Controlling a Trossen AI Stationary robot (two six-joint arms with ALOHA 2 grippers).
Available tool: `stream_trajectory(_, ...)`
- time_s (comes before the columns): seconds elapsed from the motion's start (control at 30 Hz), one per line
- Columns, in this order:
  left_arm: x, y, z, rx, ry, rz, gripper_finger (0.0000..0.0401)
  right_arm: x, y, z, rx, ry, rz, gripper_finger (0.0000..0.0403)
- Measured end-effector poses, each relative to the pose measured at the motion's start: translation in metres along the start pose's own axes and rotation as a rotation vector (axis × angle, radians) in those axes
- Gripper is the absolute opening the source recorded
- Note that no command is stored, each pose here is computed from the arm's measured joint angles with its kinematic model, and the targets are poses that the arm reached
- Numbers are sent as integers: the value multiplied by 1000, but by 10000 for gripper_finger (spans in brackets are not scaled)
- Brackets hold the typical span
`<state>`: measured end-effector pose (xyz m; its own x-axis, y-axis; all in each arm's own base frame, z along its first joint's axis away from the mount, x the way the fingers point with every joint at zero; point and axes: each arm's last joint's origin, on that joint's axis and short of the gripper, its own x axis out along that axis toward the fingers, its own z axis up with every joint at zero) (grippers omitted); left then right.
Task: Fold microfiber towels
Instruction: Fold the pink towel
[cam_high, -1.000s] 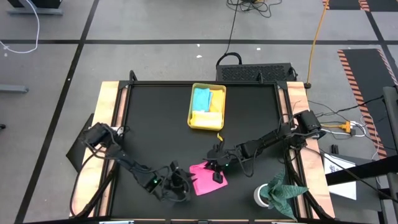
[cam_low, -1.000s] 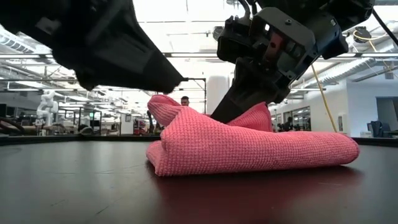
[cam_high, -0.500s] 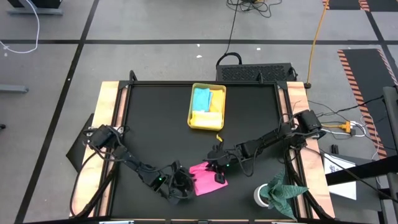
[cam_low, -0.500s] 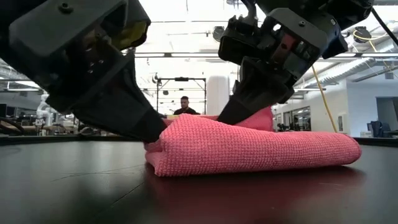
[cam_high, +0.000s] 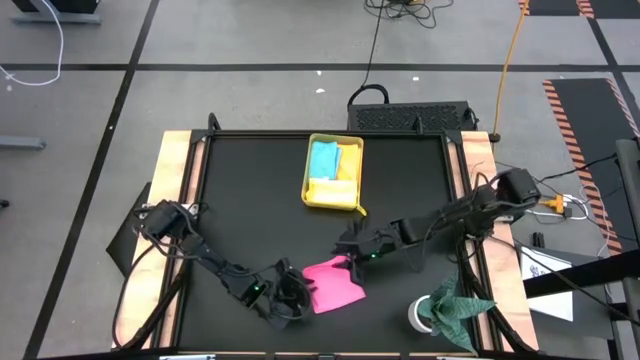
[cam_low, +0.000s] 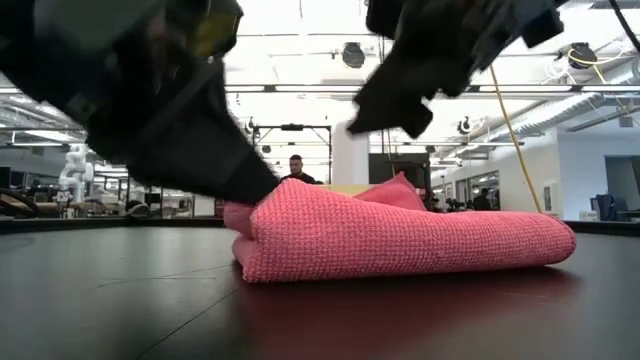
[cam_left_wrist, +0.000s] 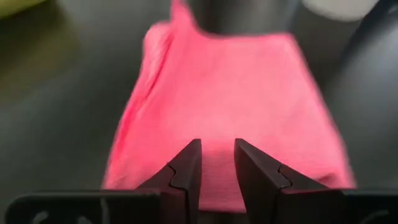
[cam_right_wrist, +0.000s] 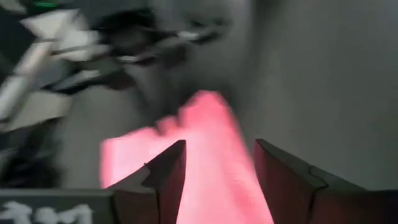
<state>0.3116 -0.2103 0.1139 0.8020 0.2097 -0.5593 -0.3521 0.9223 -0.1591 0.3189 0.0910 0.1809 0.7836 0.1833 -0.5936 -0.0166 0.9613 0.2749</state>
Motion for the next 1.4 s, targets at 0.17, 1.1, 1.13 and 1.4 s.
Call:
stream_trajectory(0.17, 1, -2, 6, 30, -34, -23, 97, -1, 18, -6, -46, 27, 106, 136)
stream_trajectory(1.1, -16, -13, 21, 102, -65, -139, 97, 8, 28, -58, 17, -134, 13, 1)
stream_trajectory(1.13, -13, -11, 18, 114, -48, -131, 97, 10, 30, -62, 17, -114, 20, 1)
stream_trajectory(1.4, 0, -14, -4, 155, 113, -273, 97, 32, 30, -97, 17, 88, 115, 0)
